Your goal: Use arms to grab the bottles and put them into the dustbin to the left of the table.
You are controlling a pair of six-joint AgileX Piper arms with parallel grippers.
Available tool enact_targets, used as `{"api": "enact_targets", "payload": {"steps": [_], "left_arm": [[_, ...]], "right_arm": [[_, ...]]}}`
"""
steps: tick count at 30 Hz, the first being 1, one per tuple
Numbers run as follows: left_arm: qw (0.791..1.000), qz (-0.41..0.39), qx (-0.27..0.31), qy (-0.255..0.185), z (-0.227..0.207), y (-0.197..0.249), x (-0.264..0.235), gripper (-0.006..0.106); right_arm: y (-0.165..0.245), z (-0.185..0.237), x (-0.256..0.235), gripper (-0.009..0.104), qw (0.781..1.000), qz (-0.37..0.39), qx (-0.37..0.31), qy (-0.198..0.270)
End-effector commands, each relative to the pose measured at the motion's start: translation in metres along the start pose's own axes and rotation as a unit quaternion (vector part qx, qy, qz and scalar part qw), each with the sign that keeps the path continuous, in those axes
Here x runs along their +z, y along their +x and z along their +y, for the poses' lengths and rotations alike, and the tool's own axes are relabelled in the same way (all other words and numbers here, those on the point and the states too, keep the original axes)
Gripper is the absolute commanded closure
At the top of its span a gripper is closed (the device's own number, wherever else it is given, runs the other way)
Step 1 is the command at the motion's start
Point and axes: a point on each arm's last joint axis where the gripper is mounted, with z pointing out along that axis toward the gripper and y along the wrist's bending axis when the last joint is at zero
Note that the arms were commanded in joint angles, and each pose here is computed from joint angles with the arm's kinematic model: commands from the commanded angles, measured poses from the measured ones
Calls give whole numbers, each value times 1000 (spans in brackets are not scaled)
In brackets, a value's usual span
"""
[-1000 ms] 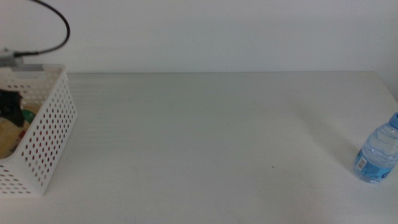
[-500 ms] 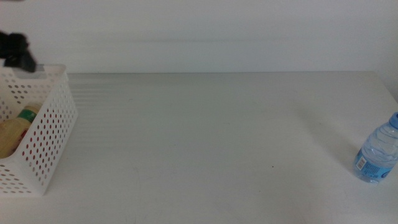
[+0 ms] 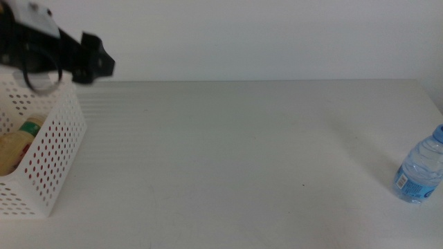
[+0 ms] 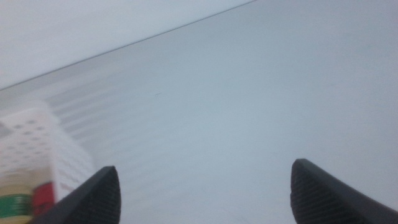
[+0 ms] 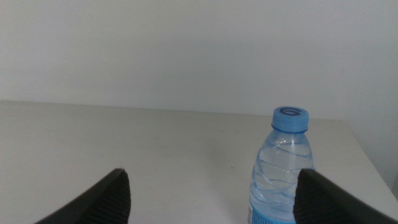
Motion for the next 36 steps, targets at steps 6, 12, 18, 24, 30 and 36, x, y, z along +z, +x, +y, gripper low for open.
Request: {"api": "enact_targets", "payload": {"steps": [6, 12, 18, 24, 30, 36], "left_arm": [[996, -68, -11, 49, -35, 32, -31, 10], [995, -50, -40, 79, -44, 52, -32, 10], [993, -54, -51, 93, -47, 55, -41, 10], [991, -85, -53, 85, -47, 69, -57, 10], [989, -119, -60, 66, -47, 106, -66, 10], [989, -110, -89, 48, -46, 139, -68, 10]], "right_arm": [[-18, 0, -5, 26, 998, -66, -6, 2], [-18, 0, -5, 26, 998, -66, -6, 2], [-18, 0, -5, 26, 998, -66, -6, 2], [-18, 0, -5, 26, 998, -66, -6, 2], [-18, 0, -5, 26, 998, -66, -6, 2], [-18, 0, -5, 26, 998, -66, -6, 2]]}}
